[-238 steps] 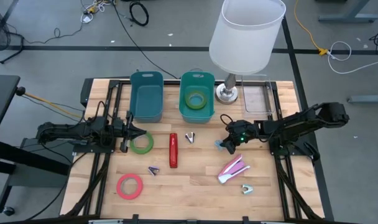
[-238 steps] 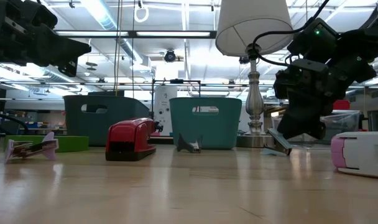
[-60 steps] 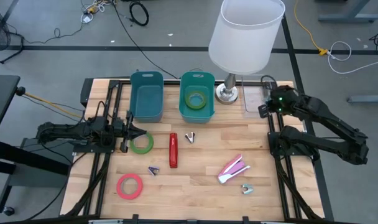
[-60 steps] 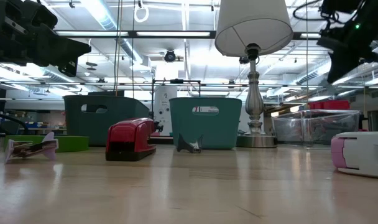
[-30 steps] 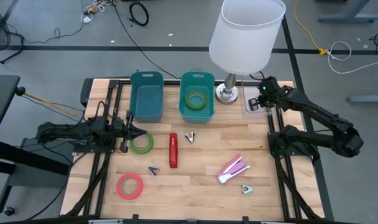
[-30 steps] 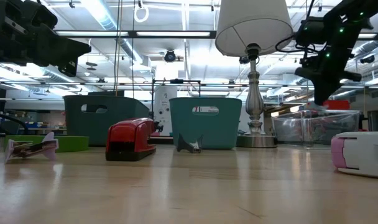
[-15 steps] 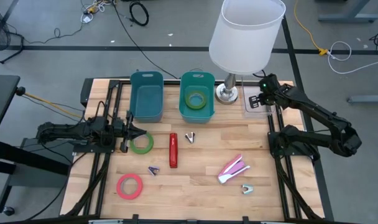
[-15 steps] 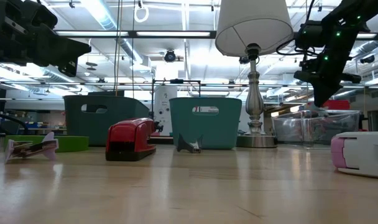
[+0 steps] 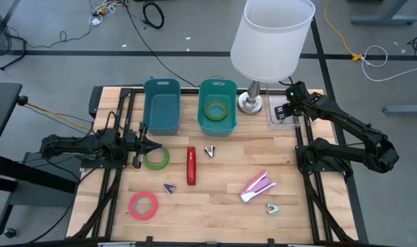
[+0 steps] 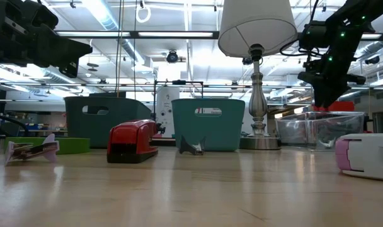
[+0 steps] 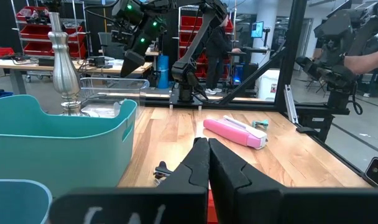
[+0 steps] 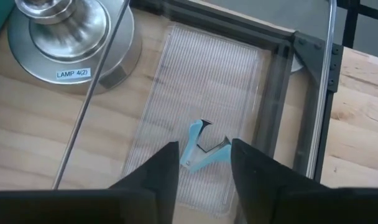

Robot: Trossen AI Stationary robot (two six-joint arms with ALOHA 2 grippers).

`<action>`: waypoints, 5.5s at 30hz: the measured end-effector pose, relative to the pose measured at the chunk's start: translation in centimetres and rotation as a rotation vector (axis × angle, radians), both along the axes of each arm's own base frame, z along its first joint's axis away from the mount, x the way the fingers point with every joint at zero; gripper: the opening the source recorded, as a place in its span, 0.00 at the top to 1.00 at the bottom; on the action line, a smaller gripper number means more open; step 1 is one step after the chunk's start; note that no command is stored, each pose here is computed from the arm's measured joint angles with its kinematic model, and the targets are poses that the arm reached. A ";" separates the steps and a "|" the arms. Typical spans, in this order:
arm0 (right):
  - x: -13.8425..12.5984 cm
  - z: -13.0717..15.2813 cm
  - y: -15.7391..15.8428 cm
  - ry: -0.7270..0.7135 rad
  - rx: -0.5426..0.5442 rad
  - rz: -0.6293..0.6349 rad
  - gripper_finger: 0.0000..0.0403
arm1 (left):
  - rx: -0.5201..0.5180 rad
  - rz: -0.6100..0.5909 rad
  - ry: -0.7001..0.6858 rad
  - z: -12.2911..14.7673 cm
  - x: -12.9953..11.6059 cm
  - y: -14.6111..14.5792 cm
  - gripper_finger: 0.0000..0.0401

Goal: Pick and place Stapler, Stapler remover, tape
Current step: Put the pink stapler into the blue bin

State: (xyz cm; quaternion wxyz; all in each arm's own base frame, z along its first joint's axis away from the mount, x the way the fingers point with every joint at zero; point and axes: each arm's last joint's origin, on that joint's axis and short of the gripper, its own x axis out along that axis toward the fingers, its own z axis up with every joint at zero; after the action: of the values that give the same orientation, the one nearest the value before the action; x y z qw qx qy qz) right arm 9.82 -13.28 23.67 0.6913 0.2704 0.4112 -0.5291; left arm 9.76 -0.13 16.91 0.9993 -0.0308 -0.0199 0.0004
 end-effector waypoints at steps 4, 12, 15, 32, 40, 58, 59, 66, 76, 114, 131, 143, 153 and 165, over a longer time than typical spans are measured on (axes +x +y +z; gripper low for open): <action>0.0 0.1 0.0 0.000 -0.004 0.007 0.60 | 0.000 0.000 0.000 0.0 0.0 0.0 0.99; -0.4 1.3 0.8 -0.088 -0.061 0.053 0.60 | 0.000 0.000 0.000 0.0 0.0 0.0 0.99; -0.7 1.9 1.2 -0.136 -0.093 0.066 0.60 | 0.000 -0.001 0.000 0.0 0.0 0.0 0.99; -1.5 4.2 4.1 -0.372 -0.168 0.264 0.60 | 0.000 0.000 0.000 0.0 0.0 0.0 0.99; -0.6 4.7 5.0 -0.496 -0.132 0.436 0.60 | 0.000 0.000 0.000 0.0 0.0 0.0 0.99; 1.8 5.6 7.7 -0.596 -0.135 0.721 0.60 | 0.000 0.000 0.000 0.0 0.0 0.0 0.99; 1.9 5.6 7.9 -0.598 -0.130 0.738 0.60 | 0.000 0.000 0.000 0.0 0.0 0.0 0.99; 2.5 5.6 9.6 -0.611 -0.089 0.880 0.60 | 0.000 0.000 0.000 0.0 0.0 0.0 0.99; 3.1 5.5 12.3 -0.628 -0.007 1.102 0.60 | 0.000 0.000 0.000 0.0 0.0 0.0 0.99; 9.8 1.1 21.2 -0.486 0.322 1.498 0.60 | 0.000 0.000 0.000 0.0 0.0 0.0 0.99; 11.1 -2.8 22.8 -0.203 0.287 1.697 0.30 | 0.000 0.000 0.000 0.0 0.0 0.0 0.99; 11.3 -5.2 24.0 0.030 0.107 1.775 0.10 | 0.000 0.000 0.000 0.0 0.0 0.0 0.99; 10.9 -7.1 25.5 0.182 0.089 1.871 0.10 | 0.000 0.000 0.000 0.0 0.0 0.0 0.99; 11.3 -8.7 25.6 0.272 0.075 1.827 0.10 | 0.000 0.000 0.000 0.0 0.0 0.0 0.99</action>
State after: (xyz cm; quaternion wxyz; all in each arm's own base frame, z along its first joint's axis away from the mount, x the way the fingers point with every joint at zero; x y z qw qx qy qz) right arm 21.11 12.35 14.93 0.7768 -0.2013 0.5593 0.2079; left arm 9.76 -0.13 16.91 0.9993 -0.0306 -0.0200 0.0003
